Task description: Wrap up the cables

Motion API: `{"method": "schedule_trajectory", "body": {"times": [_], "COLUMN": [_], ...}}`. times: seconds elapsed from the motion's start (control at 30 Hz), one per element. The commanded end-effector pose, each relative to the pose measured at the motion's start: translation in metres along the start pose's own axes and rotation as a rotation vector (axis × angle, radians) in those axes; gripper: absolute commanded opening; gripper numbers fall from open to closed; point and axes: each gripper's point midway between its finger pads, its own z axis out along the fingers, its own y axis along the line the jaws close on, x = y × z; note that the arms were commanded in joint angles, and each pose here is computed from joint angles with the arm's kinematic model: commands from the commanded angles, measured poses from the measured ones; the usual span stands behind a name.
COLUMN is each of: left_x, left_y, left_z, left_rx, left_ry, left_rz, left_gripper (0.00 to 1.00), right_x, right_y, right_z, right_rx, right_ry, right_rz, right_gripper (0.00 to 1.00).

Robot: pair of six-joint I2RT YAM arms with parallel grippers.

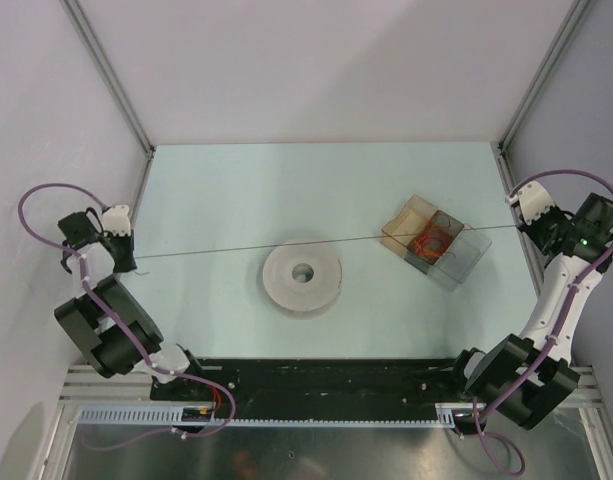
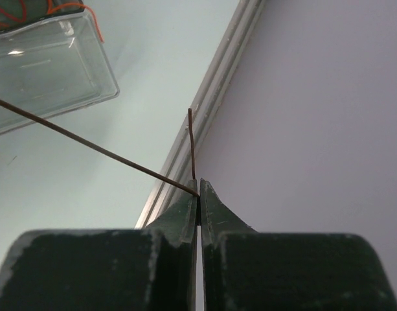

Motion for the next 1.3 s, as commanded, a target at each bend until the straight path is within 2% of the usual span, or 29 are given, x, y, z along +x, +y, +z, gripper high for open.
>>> {"method": "schedule_trajectory", "body": {"times": [0.0,0.13,0.33,0.43,0.53,0.63,0.67,0.7,0.8,0.83,0.9,1.0,1.13,1.27], "left_x": [-0.025,-0.048,-0.109,-0.139,-0.160,-0.168,-0.168,-0.167,-0.159,-0.155,-0.149,-0.141,-0.127,-0.102], "left_y": [0.045,0.008,-0.057,-0.099,-0.147,-0.197,-0.211,-0.225,-0.265,-0.276,-0.297,-0.323,-0.349,-0.364], "left_z": [-0.015,-0.033,-0.089,-0.130,-0.177,-0.224,-0.237,-0.251,-0.286,-0.296,-0.319,-0.360,-0.408,-0.413], "left_rx": [-0.176,-0.120,0.004,0.107,0.236,0.370,0.414,0.462,0.629,0.681,0.781,0.931,1.088,1.122], "left_ry": [-0.090,-0.185,-0.402,-0.535,-0.673,-0.785,-0.814,-0.838,-0.881,-0.888,-0.905,-0.944,-1.007,-1.108], "left_rz": [0.070,0.125,0.177,0.214,0.275,0.343,0.361,0.377,0.411,0.420,0.445,0.500,0.600,0.789], "left_gripper": [0.00,0.00,0.00,0.00,0.00,0.00,0.00,0.00,0.00,0.00,0.00,0.00,0.00,0.00], "right_x": [0.004,-0.044,-0.109,-0.109,-0.081,-0.049,-0.041,-0.033,-0.022,-0.025,-0.039,-0.074,-0.144,-0.229], "right_y": [-0.023,0.057,0.161,0.198,0.235,0.265,0.270,0.274,0.276,0.275,0.271,0.266,0.250,0.230], "right_z": [-0.019,-0.041,-0.097,-0.109,-0.115,-0.120,-0.119,-0.115,-0.104,-0.102,-0.101,-0.105,-0.114,-0.143], "right_rx": [0.071,-0.209,-0.520,-0.656,-0.818,-0.928,-0.936,-0.933,-0.906,-0.894,-0.878,-0.864,-0.805,-0.781], "right_ry": [0.050,-0.080,-0.294,-0.272,-0.177,-0.088,-0.065,-0.042,-0.001,-0.005,-0.043,-0.154,-0.377,-0.665], "right_rz": [-0.055,-0.056,-0.115,-0.138,-0.182,-0.245,-0.267,-0.286,-0.324,-0.319,-0.298,-0.251,-0.128,0.018], "right_gripper": [0.00,0.00,0.00,0.00,0.00,0.05,0.09,0.18,0.64,0.75,0.89,0.96,0.97,0.96]}}
